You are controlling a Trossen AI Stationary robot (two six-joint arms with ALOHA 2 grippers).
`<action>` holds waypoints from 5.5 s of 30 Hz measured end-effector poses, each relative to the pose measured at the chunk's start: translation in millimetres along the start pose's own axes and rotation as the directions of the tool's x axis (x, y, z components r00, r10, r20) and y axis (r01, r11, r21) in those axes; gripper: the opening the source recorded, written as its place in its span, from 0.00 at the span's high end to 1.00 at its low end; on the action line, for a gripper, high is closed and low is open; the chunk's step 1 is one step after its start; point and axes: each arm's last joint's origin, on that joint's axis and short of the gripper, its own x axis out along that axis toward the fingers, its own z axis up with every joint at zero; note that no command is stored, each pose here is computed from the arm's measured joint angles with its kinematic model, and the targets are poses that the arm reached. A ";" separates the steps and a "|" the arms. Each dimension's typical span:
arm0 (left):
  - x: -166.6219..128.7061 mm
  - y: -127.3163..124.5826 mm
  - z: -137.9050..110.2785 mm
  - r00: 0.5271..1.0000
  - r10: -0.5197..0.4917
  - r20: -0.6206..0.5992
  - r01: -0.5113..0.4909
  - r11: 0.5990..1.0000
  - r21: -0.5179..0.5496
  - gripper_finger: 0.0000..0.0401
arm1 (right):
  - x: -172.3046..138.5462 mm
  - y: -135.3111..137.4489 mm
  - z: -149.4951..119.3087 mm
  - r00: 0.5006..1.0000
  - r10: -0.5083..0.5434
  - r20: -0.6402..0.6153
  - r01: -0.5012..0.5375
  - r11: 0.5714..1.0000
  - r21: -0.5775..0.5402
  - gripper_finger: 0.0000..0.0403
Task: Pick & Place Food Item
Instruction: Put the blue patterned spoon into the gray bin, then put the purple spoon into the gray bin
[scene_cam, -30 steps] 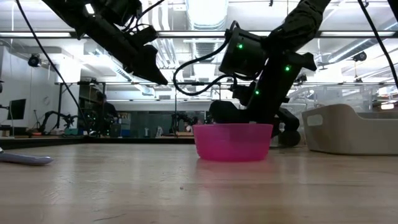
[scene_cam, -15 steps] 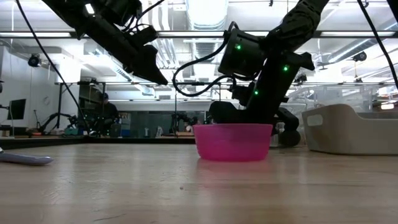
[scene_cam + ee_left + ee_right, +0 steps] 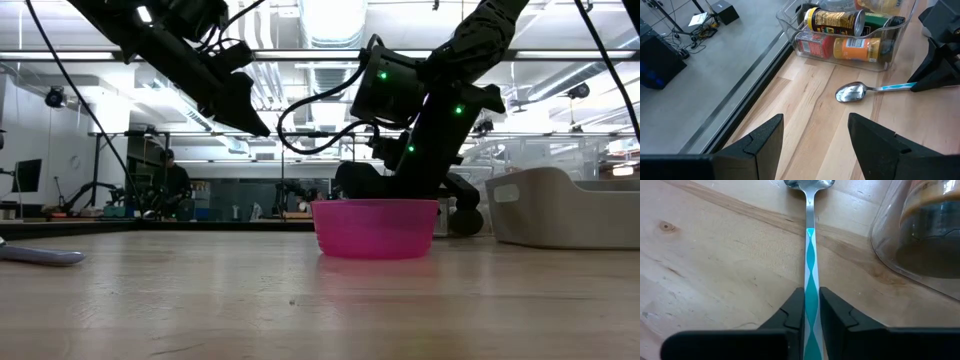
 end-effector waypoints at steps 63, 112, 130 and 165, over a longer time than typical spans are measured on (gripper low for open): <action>0.0 0.0 -0.5 1.000 0.000 -0.005 0.000 1.000 0.001 0.44 | -223.0 -99.2 20.0 0.943 0.260 -0.208 -0.316 0.895 -0.313 0.87; 0.0 0.0 -0.5 1.000 0.000 -0.005 0.000 1.000 0.001 0.44 | -140.0 -143.2 -82.8 0.952 -0.306 -0.029 0.193 0.666 -0.720 0.87; 0.0 0.0 -0.5 1.000 0.000 -0.005 0.000 1.000 0.002 0.44 | -140.0 -136.2 -83.1 0.966 -0.257 -0.012 0.194 0.757 -0.623 0.46; 0.0 -0.1 -0.5 1.000 -0.001 -0.005 0.001 1.000 0.002 0.44 | -204.8 -93.9 -35.4 0.811 0.575 0.104 -0.484 0.761 -0.433 0.32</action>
